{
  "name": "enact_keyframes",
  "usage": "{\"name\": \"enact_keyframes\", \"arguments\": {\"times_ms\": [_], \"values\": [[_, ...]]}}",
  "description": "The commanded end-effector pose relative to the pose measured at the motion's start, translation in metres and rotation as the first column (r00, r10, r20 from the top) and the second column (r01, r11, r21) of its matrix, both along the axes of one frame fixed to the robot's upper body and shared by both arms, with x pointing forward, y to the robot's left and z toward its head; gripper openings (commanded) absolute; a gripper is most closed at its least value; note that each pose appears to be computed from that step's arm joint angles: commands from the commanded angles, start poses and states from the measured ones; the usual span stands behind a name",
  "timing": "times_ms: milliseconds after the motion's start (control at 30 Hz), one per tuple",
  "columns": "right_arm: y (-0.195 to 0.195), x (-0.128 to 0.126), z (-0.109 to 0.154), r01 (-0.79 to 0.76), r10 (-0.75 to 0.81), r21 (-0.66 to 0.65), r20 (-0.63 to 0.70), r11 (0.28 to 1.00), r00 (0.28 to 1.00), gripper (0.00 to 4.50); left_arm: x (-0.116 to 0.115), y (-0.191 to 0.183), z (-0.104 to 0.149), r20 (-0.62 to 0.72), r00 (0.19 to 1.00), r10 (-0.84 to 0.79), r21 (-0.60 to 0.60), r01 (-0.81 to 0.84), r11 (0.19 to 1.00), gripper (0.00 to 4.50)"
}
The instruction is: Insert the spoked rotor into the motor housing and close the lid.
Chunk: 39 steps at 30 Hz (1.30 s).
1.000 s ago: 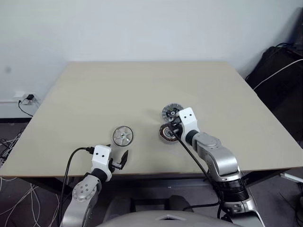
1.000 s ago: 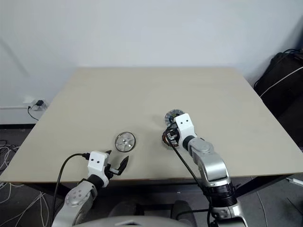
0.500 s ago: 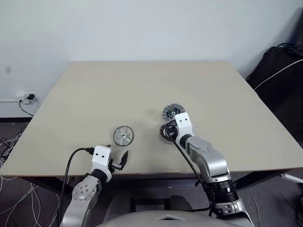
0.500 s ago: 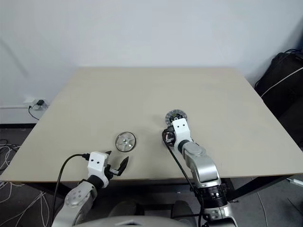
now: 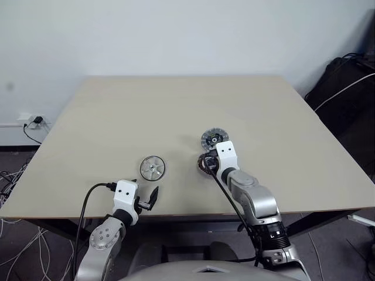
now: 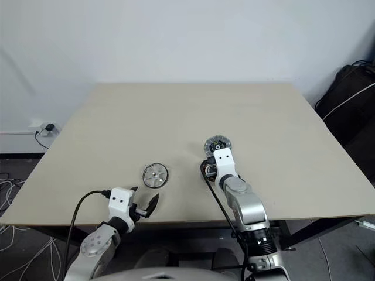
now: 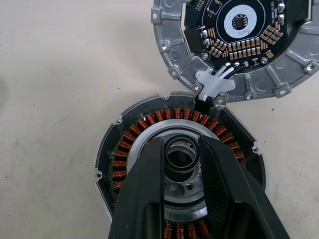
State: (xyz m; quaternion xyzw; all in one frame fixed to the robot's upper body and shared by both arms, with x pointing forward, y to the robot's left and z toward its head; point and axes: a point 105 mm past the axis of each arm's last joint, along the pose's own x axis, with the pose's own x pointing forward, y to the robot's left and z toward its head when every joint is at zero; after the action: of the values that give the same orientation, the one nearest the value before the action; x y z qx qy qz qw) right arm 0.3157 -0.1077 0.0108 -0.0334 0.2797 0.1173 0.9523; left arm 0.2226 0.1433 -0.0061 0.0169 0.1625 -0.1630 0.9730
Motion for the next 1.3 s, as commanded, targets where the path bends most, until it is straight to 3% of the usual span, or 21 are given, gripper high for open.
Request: {"name": "enact_keyframes", "arguments": {"times_ms": [33,600,900,1033,1067,1133,1300], "values": [[0.001,0.007,0.009,0.009,-0.009,0.001,0.034,1.000,0.999,0.68,0.004,-0.004,0.011,0.048,0.999,-0.008,-0.008,0.008,1.000,4.50],[0.001,0.007,0.003,0.005,-0.005,0.000,0.020,1.000,1.000,0.68,0.003,-0.004,0.010,0.044,0.999,-0.003,-0.010,0.004,1.000,4.50],[0.002,0.007,0.008,-0.006,0.006,-0.012,0.043,1.000,0.999,3.61,0.003,-0.005,0.010,0.044,0.999,-0.005,-0.011,0.006,1.000,4.50],[0.006,0.007,0.020,-0.030,0.029,0.013,0.087,0.999,0.996,3.61,0.003,-0.004,0.010,0.044,0.999,-0.004,-0.010,0.004,1.000,4.50],[0.006,0.006,0.023,-0.035,0.033,0.023,0.099,0.999,0.995,3.42,0.003,-0.004,0.010,0.044,0.999,-0.003,-0.010,0.004,1.000,4.50],[0.006,0.005,0.027,-0.038,0.034,0.034,0.109,0.999,0.993,2.96,0.003,-0.004,0.009,0.044,0.999,-0.004,-0.010,0.004,1.000,4.50],[0.006,0.003,0.024,-0.040,0.039,0.012,0.094,0.999,0.995,1.31,0.004,-0.005,0.009,0.044,0.999,-0.008,-0.012,0.009,1.000,4.50]]}}
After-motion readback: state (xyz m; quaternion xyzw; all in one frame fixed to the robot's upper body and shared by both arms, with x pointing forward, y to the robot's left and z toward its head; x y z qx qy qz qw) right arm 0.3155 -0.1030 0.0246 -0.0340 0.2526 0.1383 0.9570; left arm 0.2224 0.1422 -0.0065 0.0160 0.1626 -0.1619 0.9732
